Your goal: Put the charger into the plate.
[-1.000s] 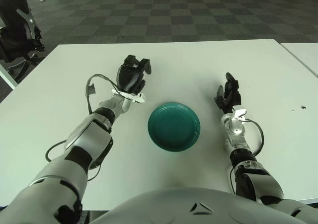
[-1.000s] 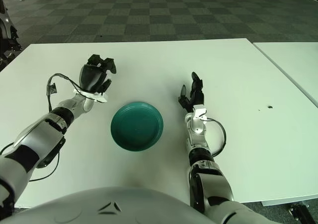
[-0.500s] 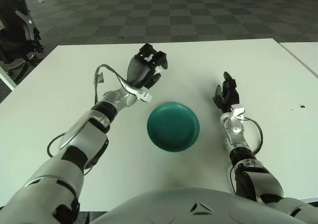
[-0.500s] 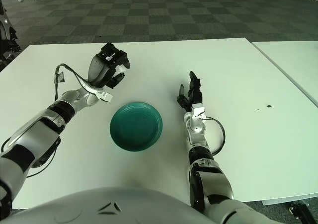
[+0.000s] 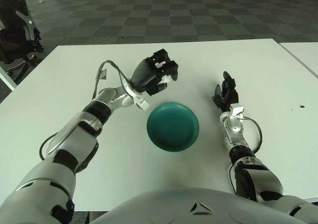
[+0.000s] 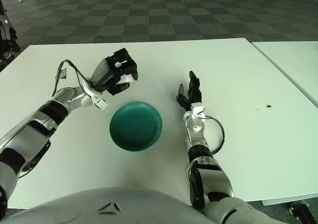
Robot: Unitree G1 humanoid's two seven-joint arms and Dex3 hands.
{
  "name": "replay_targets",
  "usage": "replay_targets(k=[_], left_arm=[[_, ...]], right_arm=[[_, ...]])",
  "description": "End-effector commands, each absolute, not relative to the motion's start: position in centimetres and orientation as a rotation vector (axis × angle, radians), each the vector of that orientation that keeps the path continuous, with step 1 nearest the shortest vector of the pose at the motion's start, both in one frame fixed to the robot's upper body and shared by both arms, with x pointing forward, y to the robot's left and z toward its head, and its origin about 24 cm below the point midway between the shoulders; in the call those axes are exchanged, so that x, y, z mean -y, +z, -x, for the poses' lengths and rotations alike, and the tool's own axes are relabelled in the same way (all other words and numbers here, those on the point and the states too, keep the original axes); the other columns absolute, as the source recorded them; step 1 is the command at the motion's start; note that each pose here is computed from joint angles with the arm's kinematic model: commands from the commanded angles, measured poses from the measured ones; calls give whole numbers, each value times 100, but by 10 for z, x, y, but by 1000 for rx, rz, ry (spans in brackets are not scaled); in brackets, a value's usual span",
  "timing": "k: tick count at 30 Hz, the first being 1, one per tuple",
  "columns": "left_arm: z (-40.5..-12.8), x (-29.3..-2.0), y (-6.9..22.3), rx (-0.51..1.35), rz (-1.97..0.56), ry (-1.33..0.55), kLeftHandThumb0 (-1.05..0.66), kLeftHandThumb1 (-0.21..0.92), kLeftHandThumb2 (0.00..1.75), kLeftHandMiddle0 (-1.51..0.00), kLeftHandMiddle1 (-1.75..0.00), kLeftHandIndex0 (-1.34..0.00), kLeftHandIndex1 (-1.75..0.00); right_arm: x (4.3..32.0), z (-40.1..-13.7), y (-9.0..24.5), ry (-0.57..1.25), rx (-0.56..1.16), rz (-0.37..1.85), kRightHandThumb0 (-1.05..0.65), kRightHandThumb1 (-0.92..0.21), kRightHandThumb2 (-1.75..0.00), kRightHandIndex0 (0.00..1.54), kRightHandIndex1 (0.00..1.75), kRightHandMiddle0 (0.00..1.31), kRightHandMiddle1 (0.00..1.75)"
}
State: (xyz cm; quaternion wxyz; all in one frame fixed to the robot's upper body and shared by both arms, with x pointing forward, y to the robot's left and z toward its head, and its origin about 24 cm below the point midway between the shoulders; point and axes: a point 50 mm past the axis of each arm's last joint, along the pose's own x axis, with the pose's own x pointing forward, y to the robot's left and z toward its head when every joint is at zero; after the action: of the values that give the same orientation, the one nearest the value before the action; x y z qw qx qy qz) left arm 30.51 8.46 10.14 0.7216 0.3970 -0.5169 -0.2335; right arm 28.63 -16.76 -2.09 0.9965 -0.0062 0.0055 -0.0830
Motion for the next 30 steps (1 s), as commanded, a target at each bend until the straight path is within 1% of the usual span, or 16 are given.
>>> replay_targets(k=[1,3,7,10,12,15,21,24,26,27,30], left_arm=[[-294,-83,104,1145,-864,-665,0,22,143,-63,-174,-51,-175],[-289,-81,103,1142,-846,-698,0,23,143,-62,-174,-50,-175],[-277,-78,103,1144,-810,-795,0,21,145,-65,-175,-50,-175],[-272,-78,104,1137,-791,-854,0,20,146,-66,-175,-50,-175],[-267,-80,105,1120,-777,-888,0,22,144,-65,-175,-49,-175],[-264,-82,105,1097,-765,-918,0,22,143,-65,-173,-48,-175],[-260,-87,107,1030,-764,-981,0,20,145,-67,-172,-50,-175],[-258,-91,109,979,-761,-1027,0,18,147,-67,-173,-53,-175],[-258,-91,110,957,-769,-1048,0,16,148,-68,-174,-59,-168],[-258,-92,110,947,-772,-1056,0,15,145,-69,-174,-65,-157],[-260,-91,112,931,-782,-1069,0,15,141,-69,-174,-73,-142]], right_arm=[[155,-190,-121,-184,-578,-12,-90,-92,-79,0,0,0,22],[154,-189,-121,-189,-580,-17,-90,-92,-79,0,0,0,22],[153,-187,-124,-200,-605,-21,-89,-92,-79,0,0,0,22],[153,-188,-123,-205,-601,-3,-89,-92,-77,1,0,0,30],[153,-190,-122,-195,-589,23,-90,-92,-77,1,0,0,39],[153,-195,-119,-181,-575,47,-91,-92,-77,1,0,0,45],[149,-198,-116,-148,-542,89,-91,-92,-76,1,0,0,48],[146,-199,-115,-121,-524,107,-90,-92,-77,2,1,0,45],[144,-199,-114,-113,-521,96,-90,-92,-77,3,1,0,43],[143,-199,-114,-111,-519,90,-89,-92,-76,4,1,0,44],[141,-200,-114,-108,-518,70,-88,-92,-75,5,2,0,46]])
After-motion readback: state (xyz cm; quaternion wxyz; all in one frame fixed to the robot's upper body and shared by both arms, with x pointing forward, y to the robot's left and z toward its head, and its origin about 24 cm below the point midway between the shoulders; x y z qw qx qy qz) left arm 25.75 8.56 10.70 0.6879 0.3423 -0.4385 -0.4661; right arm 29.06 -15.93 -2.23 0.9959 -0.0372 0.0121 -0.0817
